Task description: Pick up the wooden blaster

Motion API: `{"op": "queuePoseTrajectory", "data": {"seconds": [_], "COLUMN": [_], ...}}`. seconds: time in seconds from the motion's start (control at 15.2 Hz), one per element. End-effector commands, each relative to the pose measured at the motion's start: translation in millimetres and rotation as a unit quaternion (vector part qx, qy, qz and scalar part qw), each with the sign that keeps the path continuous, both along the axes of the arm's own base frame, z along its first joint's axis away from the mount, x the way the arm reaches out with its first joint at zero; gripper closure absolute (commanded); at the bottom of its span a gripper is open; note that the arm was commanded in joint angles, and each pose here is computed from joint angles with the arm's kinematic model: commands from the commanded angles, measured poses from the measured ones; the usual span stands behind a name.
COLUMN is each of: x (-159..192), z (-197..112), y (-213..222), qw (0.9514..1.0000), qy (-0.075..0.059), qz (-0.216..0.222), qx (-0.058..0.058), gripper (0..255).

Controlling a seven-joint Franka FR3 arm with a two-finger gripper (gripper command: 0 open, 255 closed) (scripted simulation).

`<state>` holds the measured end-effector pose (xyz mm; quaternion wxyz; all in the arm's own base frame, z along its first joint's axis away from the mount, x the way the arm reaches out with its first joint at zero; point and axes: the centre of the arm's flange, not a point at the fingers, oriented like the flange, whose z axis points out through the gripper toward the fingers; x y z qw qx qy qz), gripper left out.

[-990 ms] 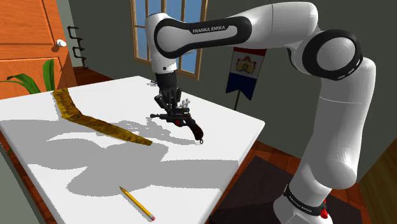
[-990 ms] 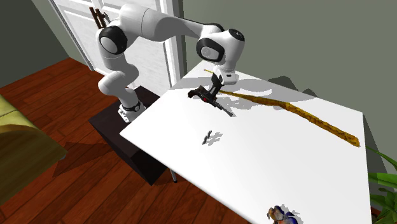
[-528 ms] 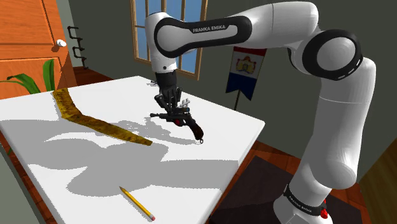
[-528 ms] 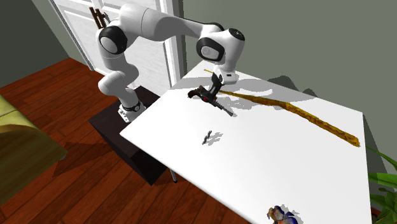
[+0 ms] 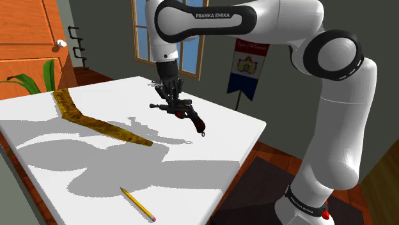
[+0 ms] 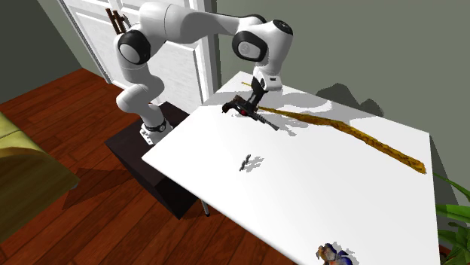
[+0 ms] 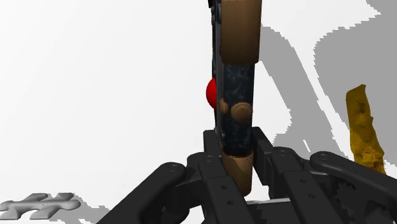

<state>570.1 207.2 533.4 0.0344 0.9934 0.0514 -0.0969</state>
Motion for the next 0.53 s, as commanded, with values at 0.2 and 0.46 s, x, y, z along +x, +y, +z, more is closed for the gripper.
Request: {"op": "queuePoseTrajectory", "data": {"seconds": [0.2,0.46], "x": [-0.1,-0.1], "z": [26.5,37.9], "y": [-0.1,-0.1], "qw": [1.0000,1.0000], "qy": [0.000,0.000], "qz": [0.000,0.000], "qx": [0.000,0.000], "gripper": [255,255]}}
